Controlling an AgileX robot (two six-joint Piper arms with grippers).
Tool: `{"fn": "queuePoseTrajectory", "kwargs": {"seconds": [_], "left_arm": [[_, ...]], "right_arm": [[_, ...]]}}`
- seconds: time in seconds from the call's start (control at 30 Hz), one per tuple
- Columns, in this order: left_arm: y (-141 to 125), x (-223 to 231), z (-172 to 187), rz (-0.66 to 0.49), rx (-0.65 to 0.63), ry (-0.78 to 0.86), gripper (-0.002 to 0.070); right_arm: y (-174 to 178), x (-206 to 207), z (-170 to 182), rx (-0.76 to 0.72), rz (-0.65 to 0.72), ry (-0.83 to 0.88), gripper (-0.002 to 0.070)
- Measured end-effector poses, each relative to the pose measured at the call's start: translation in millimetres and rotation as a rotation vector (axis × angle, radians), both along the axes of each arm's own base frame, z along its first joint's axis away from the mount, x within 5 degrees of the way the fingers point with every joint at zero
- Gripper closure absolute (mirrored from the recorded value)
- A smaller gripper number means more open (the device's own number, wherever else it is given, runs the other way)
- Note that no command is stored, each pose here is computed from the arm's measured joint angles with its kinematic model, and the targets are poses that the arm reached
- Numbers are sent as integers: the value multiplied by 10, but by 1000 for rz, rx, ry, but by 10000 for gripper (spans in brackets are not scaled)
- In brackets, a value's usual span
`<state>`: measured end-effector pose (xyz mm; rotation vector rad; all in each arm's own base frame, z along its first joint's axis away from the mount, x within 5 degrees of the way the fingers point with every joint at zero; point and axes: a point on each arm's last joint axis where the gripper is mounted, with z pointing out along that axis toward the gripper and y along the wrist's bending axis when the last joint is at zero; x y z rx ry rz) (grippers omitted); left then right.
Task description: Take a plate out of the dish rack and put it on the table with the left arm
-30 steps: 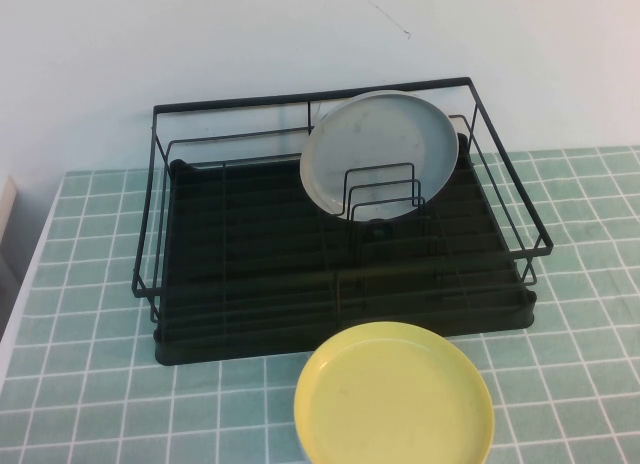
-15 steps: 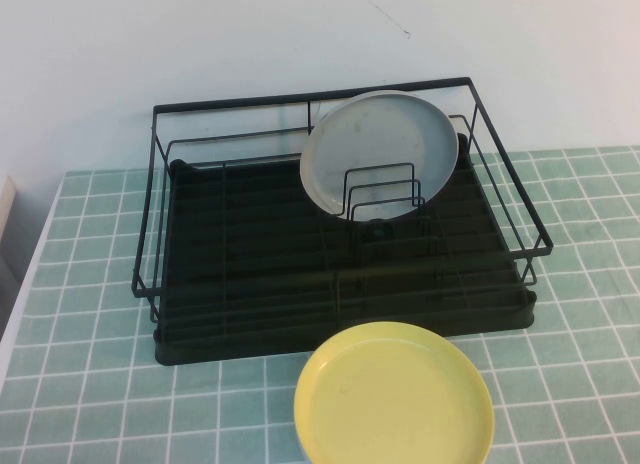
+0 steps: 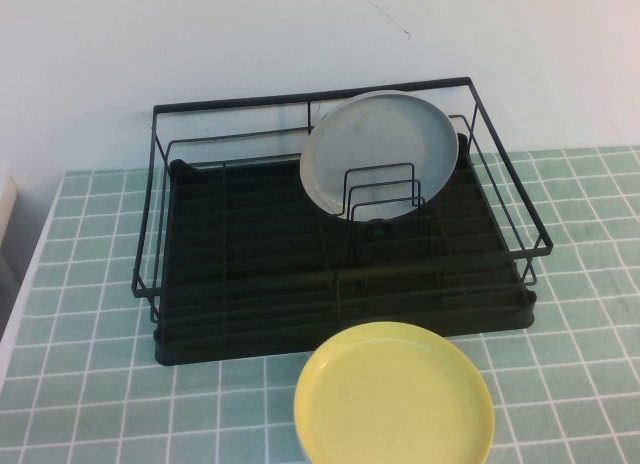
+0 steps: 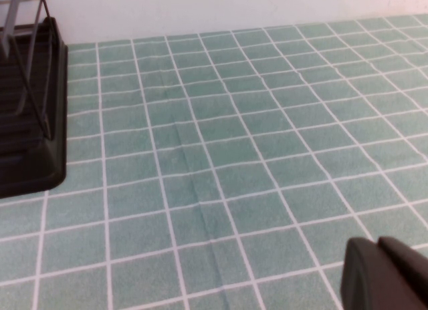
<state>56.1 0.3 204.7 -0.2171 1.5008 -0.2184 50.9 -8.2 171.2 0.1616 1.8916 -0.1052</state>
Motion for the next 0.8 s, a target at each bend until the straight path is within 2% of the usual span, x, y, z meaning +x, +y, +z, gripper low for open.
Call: {"fn": "queuePoseTrajectory", "kwargs": {"seconds": [0.27, 0.37, 0.63, 0.8], "left_arm": [[60, -102, 363, 67, -10, -418, 679], [70, -133, 418, 78, -10, -487, 678], [74, -147, 440, 83, -13, -515, 678], [96, -245, 562, 98, -46, -689, 678]], "right_arm": [[0, 0, 0, 0, 0, 0, 678], [0, 0, 0, 0, 0, 0, 678], [0, 0, 0, 0, 0, 0, 678], [0, 0, 0, 0, 0, 0, 678]]}}
